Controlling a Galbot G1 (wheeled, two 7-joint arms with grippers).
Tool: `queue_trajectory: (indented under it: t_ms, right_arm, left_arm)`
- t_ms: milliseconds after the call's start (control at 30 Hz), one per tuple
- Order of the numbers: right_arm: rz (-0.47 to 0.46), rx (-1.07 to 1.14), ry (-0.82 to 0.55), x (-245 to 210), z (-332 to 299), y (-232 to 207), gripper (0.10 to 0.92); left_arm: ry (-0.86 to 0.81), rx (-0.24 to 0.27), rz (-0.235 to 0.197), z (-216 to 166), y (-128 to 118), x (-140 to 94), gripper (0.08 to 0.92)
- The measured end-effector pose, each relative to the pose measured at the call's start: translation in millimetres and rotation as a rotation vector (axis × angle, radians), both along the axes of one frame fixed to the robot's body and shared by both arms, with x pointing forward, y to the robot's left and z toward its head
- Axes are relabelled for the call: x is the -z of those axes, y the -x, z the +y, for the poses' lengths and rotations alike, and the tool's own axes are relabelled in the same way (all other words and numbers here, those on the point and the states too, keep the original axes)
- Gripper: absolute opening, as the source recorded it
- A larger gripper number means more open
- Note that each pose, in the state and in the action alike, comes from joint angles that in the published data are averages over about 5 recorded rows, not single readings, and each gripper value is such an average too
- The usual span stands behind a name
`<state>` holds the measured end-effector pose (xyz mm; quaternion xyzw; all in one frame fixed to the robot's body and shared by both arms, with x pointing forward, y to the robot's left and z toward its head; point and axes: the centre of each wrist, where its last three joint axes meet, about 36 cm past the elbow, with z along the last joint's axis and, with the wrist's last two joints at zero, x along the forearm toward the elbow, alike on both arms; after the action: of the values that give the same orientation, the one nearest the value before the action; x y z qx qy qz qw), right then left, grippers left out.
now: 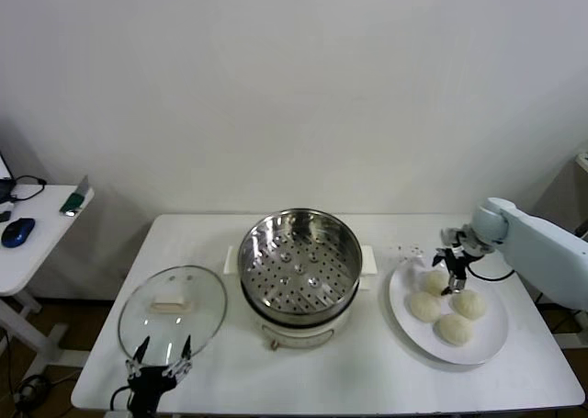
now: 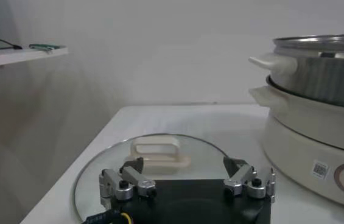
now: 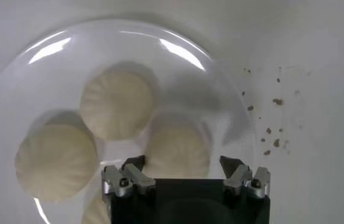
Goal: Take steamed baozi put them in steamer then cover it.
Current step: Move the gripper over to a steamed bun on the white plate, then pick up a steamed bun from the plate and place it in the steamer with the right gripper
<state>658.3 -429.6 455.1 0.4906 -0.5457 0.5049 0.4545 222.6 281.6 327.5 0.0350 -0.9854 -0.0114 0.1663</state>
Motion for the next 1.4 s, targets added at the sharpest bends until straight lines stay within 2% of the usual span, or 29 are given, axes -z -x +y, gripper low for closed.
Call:
queue_trajectory:
  t_ms: [200,467,667,900,1100,1233,1400]
  right_arm:
    - [0.000,-0.010,-0.002,2,3,1,0.657]
    - [-0.015,-0.049,0.001,-12,4,1,0.645]
    - [-0.066,-0.153,-0.012,-59,21,-11,0.645]
    - [-0.177,-0.410,-0.041,-165,77,-33,0.643]
    - [-0.258,-0.729,-0.057,-244,163,-24,0.645]
    - [-0.267,-0.944,-0.041,-260,221,-7,0.645]
    - [-0.251,-1.167,0.009,-251,279,7,0.645]
  left_arm:
    - [-0.001,-0.004,0.002,0,0,1,0.823]
    - [-0.002,-0.009,0.007,-1,-1,2,0.823]
    - [-0.003,-0.006,0.010,-3,-1,3,0.823]
    - [-0.007,-0.002,0.004,-3,-1,0,0.823]
    - [-0.010,0.000,-0.001,-2,-3,-1,0.823]
    - [-0.009,0.003,-0.006,-2,-5,-2,0.823]
    - [-0.007,0.003,-0.008,-2,-6,-2,0.823]
